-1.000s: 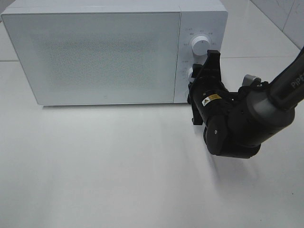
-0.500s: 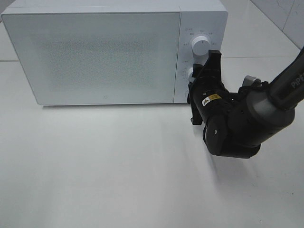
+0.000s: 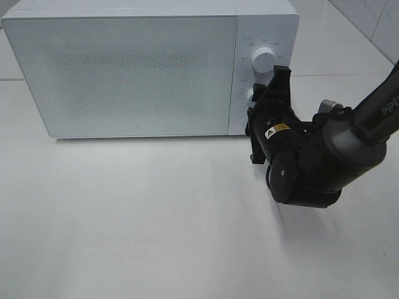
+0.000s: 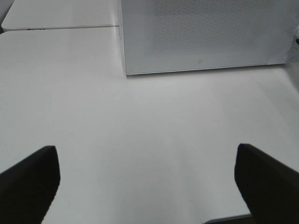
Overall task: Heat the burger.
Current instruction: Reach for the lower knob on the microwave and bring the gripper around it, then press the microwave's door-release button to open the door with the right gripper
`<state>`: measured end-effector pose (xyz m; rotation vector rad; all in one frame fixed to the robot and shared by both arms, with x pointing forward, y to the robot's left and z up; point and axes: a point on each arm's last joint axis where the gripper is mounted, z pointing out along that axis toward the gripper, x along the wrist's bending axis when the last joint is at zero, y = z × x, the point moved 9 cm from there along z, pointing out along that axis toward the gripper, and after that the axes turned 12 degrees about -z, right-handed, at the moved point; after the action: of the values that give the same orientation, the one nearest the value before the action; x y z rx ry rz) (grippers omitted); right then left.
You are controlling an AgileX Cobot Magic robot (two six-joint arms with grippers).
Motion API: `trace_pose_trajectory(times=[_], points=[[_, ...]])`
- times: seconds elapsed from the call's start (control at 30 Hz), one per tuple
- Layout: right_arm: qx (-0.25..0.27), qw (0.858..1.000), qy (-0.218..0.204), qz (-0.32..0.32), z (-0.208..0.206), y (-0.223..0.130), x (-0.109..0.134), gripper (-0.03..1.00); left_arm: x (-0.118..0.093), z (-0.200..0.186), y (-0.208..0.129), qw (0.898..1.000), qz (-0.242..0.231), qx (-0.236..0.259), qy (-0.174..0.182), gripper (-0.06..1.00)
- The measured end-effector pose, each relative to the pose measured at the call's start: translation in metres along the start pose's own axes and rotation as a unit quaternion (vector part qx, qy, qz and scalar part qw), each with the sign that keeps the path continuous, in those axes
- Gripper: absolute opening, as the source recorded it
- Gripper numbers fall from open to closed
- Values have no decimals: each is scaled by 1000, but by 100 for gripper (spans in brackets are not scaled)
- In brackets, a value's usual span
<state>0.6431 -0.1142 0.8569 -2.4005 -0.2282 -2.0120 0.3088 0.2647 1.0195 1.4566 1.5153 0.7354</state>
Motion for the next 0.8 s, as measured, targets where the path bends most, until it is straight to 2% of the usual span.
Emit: trace_pose_trajectory(times=[0.23, 0.43, 0.67, 0.8], points=[[-4, 1000, -1, -2, 0, 1, 0, 43, 0, 0, 0, 1000, 0, 0, 0, 93], [21, 1000, 8, -13, 0, -12, 5, 52, 0, 0, 0, 1000, 0, 0, 0, 93], [20, 999, 0, -30, -3, -10, -1, 62, 0, 0, 0, 1000, 0, 0, 0, 93], [20, 999, -8, -46, -7, -7, -6, 64, 0, 0, 0, 1000, 0, 0, 0, 93]])
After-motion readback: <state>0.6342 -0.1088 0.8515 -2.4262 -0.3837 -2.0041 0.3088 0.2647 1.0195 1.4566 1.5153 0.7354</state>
